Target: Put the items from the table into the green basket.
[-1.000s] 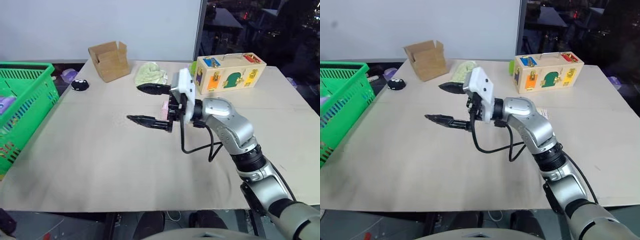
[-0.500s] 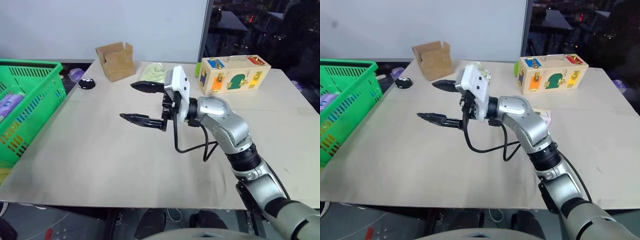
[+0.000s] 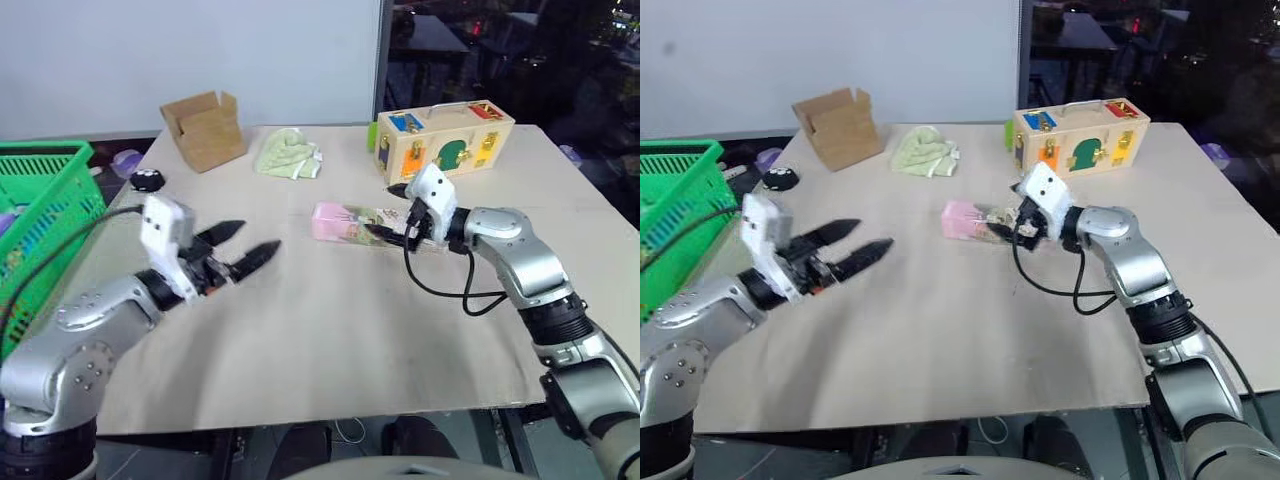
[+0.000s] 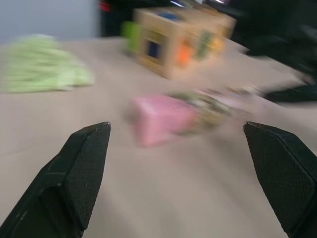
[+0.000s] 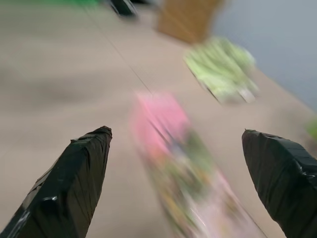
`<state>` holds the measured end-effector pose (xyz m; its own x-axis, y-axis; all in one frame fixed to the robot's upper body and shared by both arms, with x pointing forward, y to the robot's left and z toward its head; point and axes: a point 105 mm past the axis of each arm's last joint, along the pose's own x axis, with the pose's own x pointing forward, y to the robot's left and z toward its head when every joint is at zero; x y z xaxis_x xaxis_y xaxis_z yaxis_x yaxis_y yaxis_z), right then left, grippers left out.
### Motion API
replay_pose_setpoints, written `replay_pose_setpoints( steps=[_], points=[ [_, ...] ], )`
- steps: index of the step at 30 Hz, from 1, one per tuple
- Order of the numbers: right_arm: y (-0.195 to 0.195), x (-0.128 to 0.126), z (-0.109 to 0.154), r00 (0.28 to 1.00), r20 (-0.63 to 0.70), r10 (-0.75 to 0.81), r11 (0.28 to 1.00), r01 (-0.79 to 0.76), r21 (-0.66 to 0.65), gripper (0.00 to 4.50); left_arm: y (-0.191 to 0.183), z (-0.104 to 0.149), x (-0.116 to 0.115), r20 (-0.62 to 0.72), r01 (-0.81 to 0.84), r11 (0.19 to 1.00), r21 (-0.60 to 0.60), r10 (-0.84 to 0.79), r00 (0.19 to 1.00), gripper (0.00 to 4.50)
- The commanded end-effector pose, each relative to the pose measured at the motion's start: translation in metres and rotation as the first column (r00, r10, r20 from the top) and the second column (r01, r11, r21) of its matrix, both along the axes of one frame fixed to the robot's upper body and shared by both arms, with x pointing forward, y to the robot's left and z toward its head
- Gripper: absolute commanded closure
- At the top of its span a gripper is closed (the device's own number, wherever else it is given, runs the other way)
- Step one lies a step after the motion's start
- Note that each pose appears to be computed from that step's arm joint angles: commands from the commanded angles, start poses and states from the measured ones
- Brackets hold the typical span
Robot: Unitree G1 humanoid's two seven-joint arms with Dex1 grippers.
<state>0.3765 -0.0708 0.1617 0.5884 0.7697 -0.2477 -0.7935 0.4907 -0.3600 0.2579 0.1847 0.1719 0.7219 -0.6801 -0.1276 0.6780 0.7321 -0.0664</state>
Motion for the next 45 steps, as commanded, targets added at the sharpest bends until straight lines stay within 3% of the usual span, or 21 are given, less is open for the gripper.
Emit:
replay_pose_setpoints(
  steps=[1,6,12,20,24,29,32,35,40,45],
  points=[
    [0.002,0.016,0.002,0.999,0.035,0.04,0.993,-0.036,-0.115,0.0,-0.014,0.014,-0.011,0.113,0.091,0.991,0.094,-0.101,0.988,0.06],
    [-0.01,0.03,-0.023,0.993,-0.094,0.067,0.968,-0.088,-0.234,0.0,-0.025,0.011,-0.028,0.148,0.134,0.976,0.17,-0.16,0.976,0.06],
    [-0.021,0.043,-0.044,0.985,-0.167,0.033,0.944,-0.086,-0.318,0.0,-0.029,0.002,-0.042,0.149,0.101,0.982,0.158,-0.125,0.981,0.06],
    [-0.03,0.061,-0.049,0.99,-0.116,-0.075,0.905,0.018,-0.424,0.0,-0.031,-0.005,-0.053,0.152,0.086,0.982,0.166,-0.111,0.982,0.06],
    [-0.032,0.06,-0.056,0.986,-0.138,-0.091,0.89,0.018,-0.456,0.0,-0.032,-0.007,-0.054,0.161,0.078,0.984,0.157,-0.104,0.981,0.06],
    [-0.043,0.047,-0.081,0.945,-0.302,-0.128,0.872,-0.038,-0.488,0.0,-0.032,-0.011,-0.052,0.164,0.088,0.984,0.154,-0.113,0.98,0.06],
    [-0.049,0.045,-0.086,0.94,-0.311,-0.141,0.868,-0.034,-0.496,0.88,-0.033,-0.013,-0.05,0.161,0.095,0.985,0.143,-0.118,0.98,0.0],
    [-0.047,0.047,-0.079,0.94,-0.315,-0.133,0.895,-0.023,-0.446,2.18,-0.033,-0.011,-0.047,0.162,0.073,0.995,0.071,-0.083,0.983,0.0],
    [-0.03,0.041,-0.056,0.921,-0.389,-0.015,0.963,-0.092,-0.255,3.76,-0.029,-0.016,-0.042,0.088,0.021,0.993,-0.113,-0.011,0.996,0.0],
    [0.004,0.02,-0.026,0.871,-0.456,0.183,0.98,-0.201,0.009,3.76,-0.03,-0.018,-0.038,0.053,-0.011,0.979,-0.202,0.022,0.998,0.0]
  ],
)
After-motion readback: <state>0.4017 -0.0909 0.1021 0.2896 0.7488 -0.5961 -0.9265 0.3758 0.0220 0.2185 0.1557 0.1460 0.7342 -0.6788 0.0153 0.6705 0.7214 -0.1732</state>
